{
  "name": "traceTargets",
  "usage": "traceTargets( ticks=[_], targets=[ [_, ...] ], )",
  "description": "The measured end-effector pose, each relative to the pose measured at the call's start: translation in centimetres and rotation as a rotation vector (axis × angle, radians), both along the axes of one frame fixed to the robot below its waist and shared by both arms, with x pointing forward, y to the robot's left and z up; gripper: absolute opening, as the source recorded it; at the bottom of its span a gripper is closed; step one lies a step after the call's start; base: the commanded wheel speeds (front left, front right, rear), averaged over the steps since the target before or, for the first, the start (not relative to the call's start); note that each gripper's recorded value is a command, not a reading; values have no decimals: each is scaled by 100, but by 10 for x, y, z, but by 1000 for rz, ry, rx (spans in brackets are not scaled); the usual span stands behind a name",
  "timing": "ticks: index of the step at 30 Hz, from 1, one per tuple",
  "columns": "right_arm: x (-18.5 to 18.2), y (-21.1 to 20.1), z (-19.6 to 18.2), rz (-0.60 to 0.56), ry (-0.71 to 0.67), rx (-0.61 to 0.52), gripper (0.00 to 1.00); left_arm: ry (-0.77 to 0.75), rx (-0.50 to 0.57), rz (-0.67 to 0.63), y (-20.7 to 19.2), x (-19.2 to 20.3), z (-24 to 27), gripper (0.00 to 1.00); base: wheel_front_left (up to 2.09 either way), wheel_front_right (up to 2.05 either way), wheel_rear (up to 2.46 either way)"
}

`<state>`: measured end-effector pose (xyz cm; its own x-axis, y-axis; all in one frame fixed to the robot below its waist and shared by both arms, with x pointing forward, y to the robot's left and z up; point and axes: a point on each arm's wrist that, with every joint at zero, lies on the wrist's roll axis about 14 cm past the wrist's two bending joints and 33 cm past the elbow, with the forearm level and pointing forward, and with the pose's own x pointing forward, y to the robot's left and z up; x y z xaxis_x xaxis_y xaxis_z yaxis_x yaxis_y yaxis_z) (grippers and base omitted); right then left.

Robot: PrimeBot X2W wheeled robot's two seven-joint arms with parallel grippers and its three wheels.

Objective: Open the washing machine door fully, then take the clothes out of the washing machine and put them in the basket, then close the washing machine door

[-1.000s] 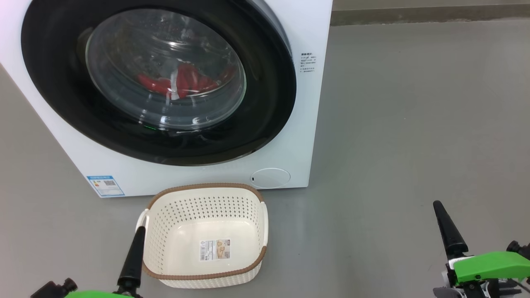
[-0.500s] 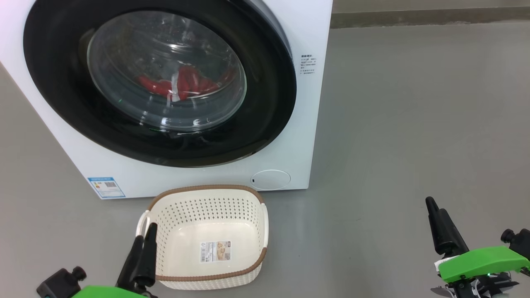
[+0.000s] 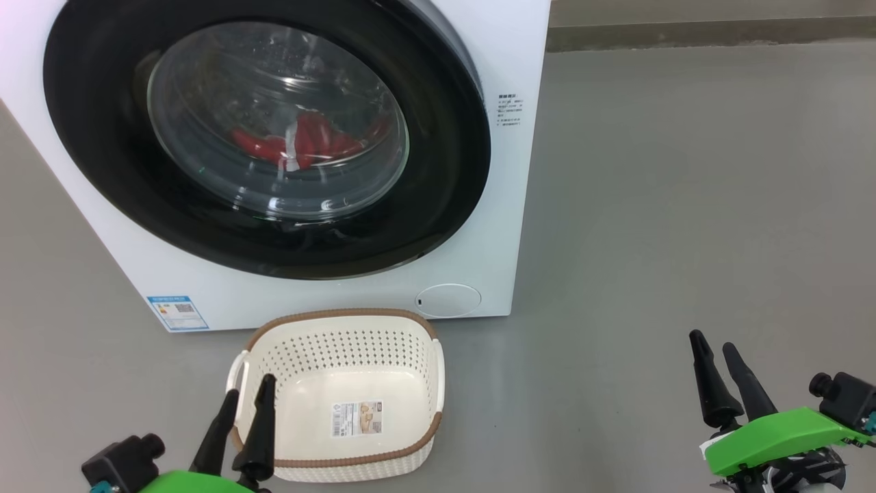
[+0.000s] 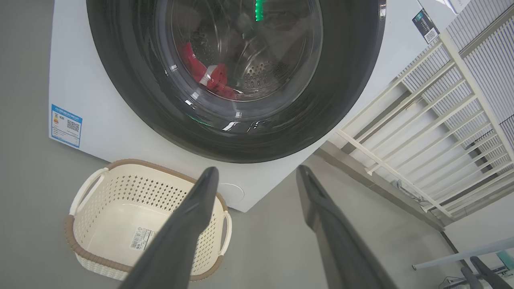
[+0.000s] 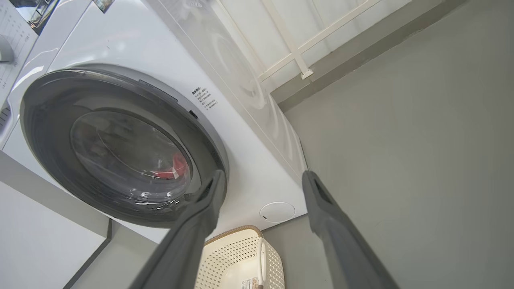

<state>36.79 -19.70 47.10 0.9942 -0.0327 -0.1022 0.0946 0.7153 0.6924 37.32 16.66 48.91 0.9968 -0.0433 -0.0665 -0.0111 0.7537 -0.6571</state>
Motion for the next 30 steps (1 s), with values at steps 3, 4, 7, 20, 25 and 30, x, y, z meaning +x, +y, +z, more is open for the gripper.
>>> traceTargets(
  ticks=[3,4,7,20,25,30],
  targets=[
    [0,2,0,9,-3,-42,100,-1,50,-4,-1,0,0,100,0,0,0],
    [0,2,0,15,-1,-60,100,0,68,-4,-1,-1,0,100,0,0,0],
    [0,4,0,25,-3,-98,100,1,114,-8,-1,-1,-2,100,0,0,0],
    [-2,8,-2,54,-5,-254,100,-23,257,-23,-5,1,0,100,0,0,0],
    [-2,11,-2,67,-12,-312,100,-25,309,-24,-5,0,-2,100,0,0,0],
    [-3,15,-2,88,-20,-369,100,-19,361,-24,-4,-2,-7,100,0,0,0]
  ],
)
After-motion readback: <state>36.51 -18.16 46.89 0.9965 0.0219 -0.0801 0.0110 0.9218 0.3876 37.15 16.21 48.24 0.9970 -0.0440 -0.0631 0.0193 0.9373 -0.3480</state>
